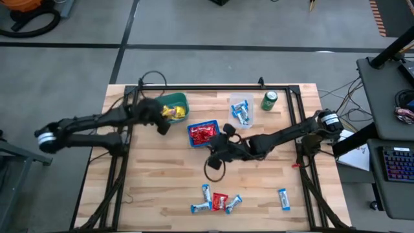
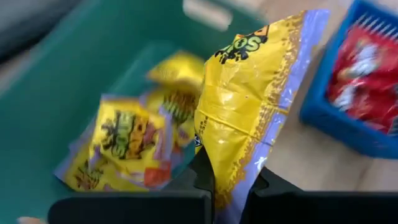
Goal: Sort candy
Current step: Put the sour patch candy into the blue green bin, then put the hersheys bar into the transparent bin
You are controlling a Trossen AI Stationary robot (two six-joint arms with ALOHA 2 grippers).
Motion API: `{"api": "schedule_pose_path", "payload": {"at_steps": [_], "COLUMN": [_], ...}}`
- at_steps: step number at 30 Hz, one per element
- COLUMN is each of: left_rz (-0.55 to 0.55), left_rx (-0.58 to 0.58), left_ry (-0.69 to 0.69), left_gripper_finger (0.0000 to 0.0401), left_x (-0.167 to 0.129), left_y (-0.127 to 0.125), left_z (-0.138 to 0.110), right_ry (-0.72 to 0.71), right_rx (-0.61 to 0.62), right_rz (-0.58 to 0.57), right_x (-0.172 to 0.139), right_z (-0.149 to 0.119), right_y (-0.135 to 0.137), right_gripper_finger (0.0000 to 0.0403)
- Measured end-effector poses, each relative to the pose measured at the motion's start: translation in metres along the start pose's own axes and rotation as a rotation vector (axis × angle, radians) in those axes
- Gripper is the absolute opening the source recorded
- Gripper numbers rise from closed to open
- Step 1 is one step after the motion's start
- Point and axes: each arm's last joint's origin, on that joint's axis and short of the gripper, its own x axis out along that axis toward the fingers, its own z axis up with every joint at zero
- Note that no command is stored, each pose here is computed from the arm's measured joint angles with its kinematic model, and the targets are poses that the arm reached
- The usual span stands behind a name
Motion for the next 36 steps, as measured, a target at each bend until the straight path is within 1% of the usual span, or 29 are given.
{"api": "schedule_pose_path", "payload": {"at_steps": [3, 5, 7, 12, 18, 22, 24, 27, 30, 32, 36], "left_rz": [-0.007, 0.022, 0.038, 0.032, 0.029, 0.027, 0.020, -0.013, -0.075, -0.131, -0.262], "left_rx": [-0.050, -0.079, -0.083, -0.028, -0.009, -0.008, -0.012, -0.007, 0.010, 0.034, 0.120], "left_ry": [0.080, 0.080, 0.078, 0.094, 0.101, 0.089, 0.073, 0.037, -0.016, -0.054, -0.157], "left_gripper_finger": [0.0000, 0.0000, 0.0002, 0.0024, 0.0065, 0.0103, 0.0120, 0.0139, 0.0148, 0.0150, 0.0150], "left_x": [0.015, 0.022, 0.027, 0.033, 0.034, 0.030, 0.026, 0.019, 0.008, 0.000, -0.016], "left_y": [0.025, 0.037, 0.043, 0.043, 0.042, 0.041, 0.039, 0.031, 0.017, 0.004, -0.028], "left_z": [0.004, 0.010, 0.014, 0.022, 0.023, 0.024, 0.024, 0.026, 0.027, 0.027, 0.027], "right_ry": [0.049, 0.074, 0.090, 0.116, 0.146, 0.160, 0.185, 0.267, 0.404, 0.502, 0.704], "right_rx": [0.026, 0.040, 0.050, 0.099, 0.140, 0.160, 0.190, 0.261, 0.345, 0.397, 0.476], "right_rz": [0.029, 0.052, 0.064, 0.063, 0.076, 0.144, 0.179, 0.226, 0.275, 0.275, 0.197], "right_x": [0.004, 0.003, 0.002, -0.009, -0.026, -0.035, -0.039, -0.044, -0.049, -0.051, -0.062], "right_z": [-0.002, -0.003, -0.003, -0.003, -0.003, -0.002, -0.002, -0.007, -0.015, -0.023, -0.043], "right_y": [-0.007, -0.009, -0.010, -0.011, -0.008, -0.003, 0.000, 0.003, 0.006, 0.009, 0.015], "right_gripper_finger": [0.0147, 0.0146, 0.0144, 0.0147, 0.0147, 0.0146, 0.0146, 0.0146, 0.0146, 0.0146, 0.0146]}}
